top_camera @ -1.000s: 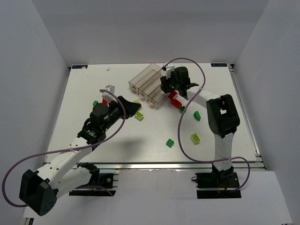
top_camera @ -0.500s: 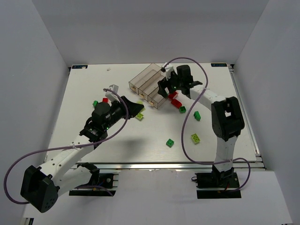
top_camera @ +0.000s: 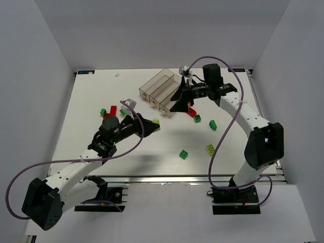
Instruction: Sort the legos into containers by color
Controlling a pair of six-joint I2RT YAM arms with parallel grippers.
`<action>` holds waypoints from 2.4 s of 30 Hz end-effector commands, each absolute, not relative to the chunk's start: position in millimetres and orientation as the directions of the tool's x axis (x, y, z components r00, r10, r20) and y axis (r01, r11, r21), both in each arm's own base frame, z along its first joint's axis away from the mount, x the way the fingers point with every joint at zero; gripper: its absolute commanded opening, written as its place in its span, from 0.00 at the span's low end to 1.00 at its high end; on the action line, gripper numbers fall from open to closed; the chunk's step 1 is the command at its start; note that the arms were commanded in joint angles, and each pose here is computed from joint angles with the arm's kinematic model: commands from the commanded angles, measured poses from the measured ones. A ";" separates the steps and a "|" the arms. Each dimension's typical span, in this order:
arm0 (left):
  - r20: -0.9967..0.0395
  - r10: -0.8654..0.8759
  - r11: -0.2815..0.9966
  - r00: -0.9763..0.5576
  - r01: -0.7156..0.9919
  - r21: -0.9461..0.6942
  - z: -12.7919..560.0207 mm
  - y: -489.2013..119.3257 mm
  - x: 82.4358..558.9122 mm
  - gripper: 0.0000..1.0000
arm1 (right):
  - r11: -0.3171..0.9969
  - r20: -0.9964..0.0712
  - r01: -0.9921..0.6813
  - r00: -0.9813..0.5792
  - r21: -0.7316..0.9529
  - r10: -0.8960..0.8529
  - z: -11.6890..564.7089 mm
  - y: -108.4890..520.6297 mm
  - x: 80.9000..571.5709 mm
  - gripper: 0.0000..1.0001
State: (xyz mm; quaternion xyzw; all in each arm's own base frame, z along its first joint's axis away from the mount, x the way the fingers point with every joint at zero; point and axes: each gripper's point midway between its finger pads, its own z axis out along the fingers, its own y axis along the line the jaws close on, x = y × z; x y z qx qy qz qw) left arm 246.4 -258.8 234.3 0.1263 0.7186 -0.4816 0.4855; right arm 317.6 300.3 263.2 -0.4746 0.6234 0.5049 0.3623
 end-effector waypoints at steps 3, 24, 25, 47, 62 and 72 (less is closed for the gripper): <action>-0.884 -0.274 0.432 -0.379 0.773 -0.465 263.7 -260.4 231.3 0.00 | -0.132 -0.882 -0.877 -0.438 0.461 -0.172 295.5 293.7 264.2 0.89; -0.914 -0.270 0.414 -0.303 0.821 -0.394 268.1 -256.4 216.6 0.00 | -0.053 -0.908 -0.922 -0.368 0.385 -0.199 303.8 327.0 243.5 0.82; -0.914 -0.267 0.412 -0.305 0.822 -0.394 267.2 -257.3 217.2 0.00 | -0.059 -0.907 -0.920 -0.369 0.388 -0.201 304.6 327.6 240.6 0.82; -0.881 -0.357 0.239 -0.311 0.881 -0.408 291.5 -270.9 195.5 0.00 | -0.346 -0.945 -0.882 -0.272 0.319 -0.180 303.9 346.2 202.1 0.88; -0.890 -0.343 0.271 -0.301 0.875 -0.401 288.6 -272.4 201.6 0.00 | -0.341 -0.933 -0.870 -0.308 0.356 -0.188 302.8 351.6 201.4 0.74; -0.894 -0.343 0.283 -0.290 0.875 -0.392 289.8 -271.2 202.2 0.00 | -0.311 -0.923 -0.872 -0.329 0.378 -0.198 297.0 353.2 205.2 0.76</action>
